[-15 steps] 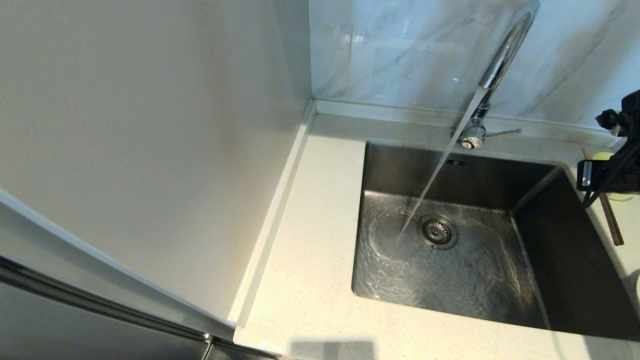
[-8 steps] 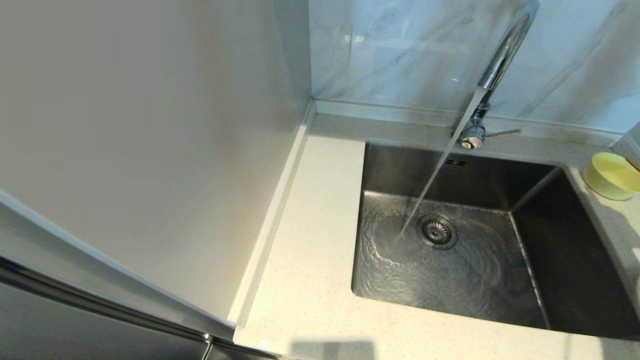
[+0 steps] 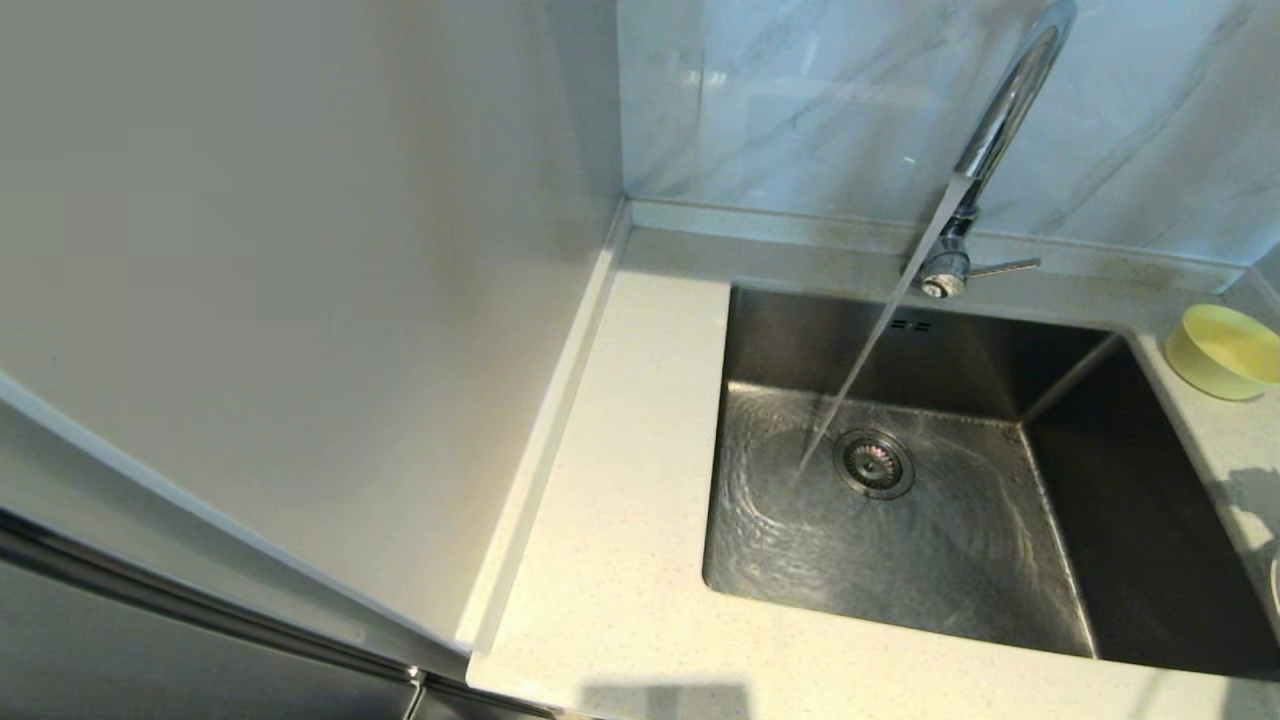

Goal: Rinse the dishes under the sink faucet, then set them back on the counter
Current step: Place the chopsticks on the table

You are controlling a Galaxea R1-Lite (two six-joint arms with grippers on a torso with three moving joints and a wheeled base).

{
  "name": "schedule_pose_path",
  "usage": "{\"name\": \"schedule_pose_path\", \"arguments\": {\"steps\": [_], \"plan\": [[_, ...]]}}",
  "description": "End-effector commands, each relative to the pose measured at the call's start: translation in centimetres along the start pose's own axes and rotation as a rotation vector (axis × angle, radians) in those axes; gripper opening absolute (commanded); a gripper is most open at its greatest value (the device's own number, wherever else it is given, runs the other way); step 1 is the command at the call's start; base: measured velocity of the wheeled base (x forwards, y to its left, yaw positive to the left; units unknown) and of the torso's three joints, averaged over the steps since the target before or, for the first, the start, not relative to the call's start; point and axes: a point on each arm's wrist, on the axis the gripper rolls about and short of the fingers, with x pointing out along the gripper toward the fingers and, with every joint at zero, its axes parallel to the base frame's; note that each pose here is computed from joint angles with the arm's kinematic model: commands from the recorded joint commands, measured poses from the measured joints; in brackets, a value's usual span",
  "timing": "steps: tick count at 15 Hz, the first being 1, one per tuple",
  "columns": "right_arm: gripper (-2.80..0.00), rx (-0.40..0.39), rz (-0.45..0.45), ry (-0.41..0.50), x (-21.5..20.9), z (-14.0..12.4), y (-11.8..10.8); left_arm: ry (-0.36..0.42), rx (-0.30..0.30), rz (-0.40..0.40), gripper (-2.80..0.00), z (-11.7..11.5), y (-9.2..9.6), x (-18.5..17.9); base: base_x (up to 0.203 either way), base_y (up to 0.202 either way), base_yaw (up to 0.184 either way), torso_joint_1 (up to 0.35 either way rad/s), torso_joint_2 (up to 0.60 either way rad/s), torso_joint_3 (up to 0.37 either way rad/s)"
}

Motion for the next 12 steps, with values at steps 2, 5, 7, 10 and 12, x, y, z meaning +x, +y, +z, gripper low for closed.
{"name": "schedule_pose_path", "arguments": {"steps": [2, 5, 7, 10, 12], "plan": [[-2.80, 0.043, -0.019, 0.019, 1.0, -2.3, -0.2, 0.000, 0.000, 0.000, -2.80, 0.0, 0.0, 0.0, 0.000, 0.000, 0.000, 0.000, 0.00, 0.000], [-2.80, 0.091, -0.010, -0.007, 2.3, -4.5, 0.4, 0.000, 0.000, -0.001, -2.80, 0.0, 0.0, 0.0, 0.000, 0.000, 0.000, 0.000, 0.00, 0.000], [-2.80, 0.139, -0.035, -0.055, 3.7, -4.9, 0.4, 0.000, 0.000, -0.001, -2.80, 0.0, 0.0, 0.0, 0.000, 0.000, 0.000, 0.000, 0.00, 0.000], [-2.80, 0.171, -0.037, -0.085, 4.5, -5.4, 0.5, 0.000, 0.000, 0.000, -2.80, 0.0, 0.0, 0.0, 0.000, 0.000, 0.000, 0.000, 0.00, 0.000], [-2.80, 0.175, -0.035, -0.081, 4.9, -5.9, 0.7, 0.000, 0.000, 0.000, -2.80, 0.0, 0.0, 0.0, 0.000, 0.000, 0.000, 0.000, 0.00, 0.000]]}}
